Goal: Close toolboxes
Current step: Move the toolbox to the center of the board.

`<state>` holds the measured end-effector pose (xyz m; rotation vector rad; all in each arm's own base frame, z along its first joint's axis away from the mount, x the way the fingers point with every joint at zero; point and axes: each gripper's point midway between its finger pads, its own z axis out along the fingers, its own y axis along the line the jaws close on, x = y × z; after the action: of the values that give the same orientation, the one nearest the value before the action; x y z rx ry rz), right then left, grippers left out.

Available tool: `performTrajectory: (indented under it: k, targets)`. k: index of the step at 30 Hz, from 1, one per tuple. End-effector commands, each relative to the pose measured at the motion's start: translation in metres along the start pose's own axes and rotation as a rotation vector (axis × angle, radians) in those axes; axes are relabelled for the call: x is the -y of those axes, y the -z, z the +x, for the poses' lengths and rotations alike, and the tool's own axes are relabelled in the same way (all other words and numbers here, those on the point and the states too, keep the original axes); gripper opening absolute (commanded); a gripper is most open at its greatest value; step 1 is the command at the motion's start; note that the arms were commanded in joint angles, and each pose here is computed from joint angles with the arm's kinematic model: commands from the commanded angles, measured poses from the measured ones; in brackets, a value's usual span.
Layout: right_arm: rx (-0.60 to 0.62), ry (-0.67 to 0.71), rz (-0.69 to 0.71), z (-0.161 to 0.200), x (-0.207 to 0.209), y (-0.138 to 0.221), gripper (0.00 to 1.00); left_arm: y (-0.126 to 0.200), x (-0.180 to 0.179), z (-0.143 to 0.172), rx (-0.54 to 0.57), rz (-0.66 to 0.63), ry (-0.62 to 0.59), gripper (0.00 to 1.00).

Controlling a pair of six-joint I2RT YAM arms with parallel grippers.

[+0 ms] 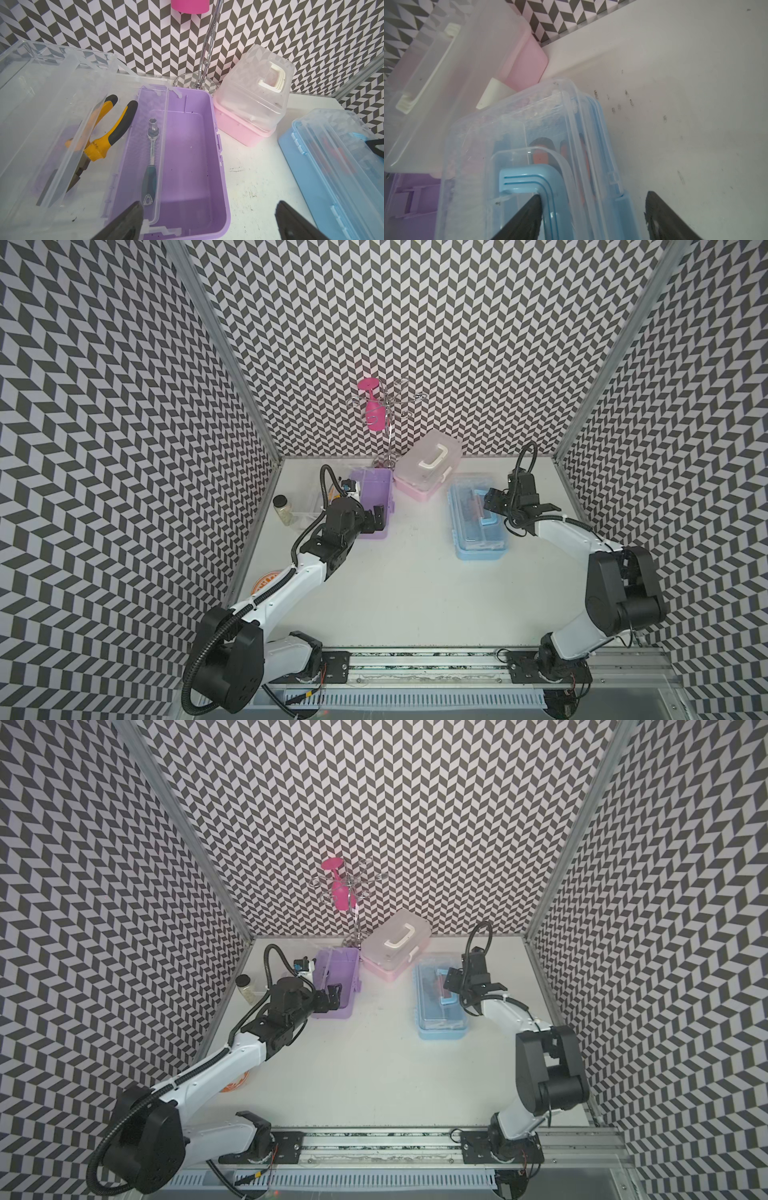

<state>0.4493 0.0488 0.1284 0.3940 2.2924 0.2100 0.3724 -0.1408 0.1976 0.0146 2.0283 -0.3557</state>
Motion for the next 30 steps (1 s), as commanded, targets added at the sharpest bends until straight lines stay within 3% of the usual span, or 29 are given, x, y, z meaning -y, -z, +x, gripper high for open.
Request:
performTrajectory:
  k: [1, 8, 18, 23, 30]
  targets:
    - [-0.051, -0.044, 0.159, 0.006, 0.052, -0.017, 0.76, 0.001, 0.0, -0.004, 0.017, 0.009, 0.016, 0.99]
    - [0.009, -0.092, 0.134, -0.035, 0.065, -0.016, 0.77, -0.007, -0.016, -0.001, -0.006, -0.026, 0.03, 0.99]
    - [0.155, -0.067, -0.047, -0.071, 0.027, 0.047, 0.78, -0.036, -0.005, 0.011, -0.07, 0.032, 0.018, 0.99]
    - [0.175, -0.031, -0.174, -0.067, -0.005, 0.076, 0.78, -0.055, 0.009, 0.015, -0.1, 0.068, -0.032, 0.99]
    - [0.117, 0.052, -0.351, -0.027, -0.057, 0.092, 0.77, -0.09, 0.024, 0.033, -0.176, 0.082, -0.087, 0.99]
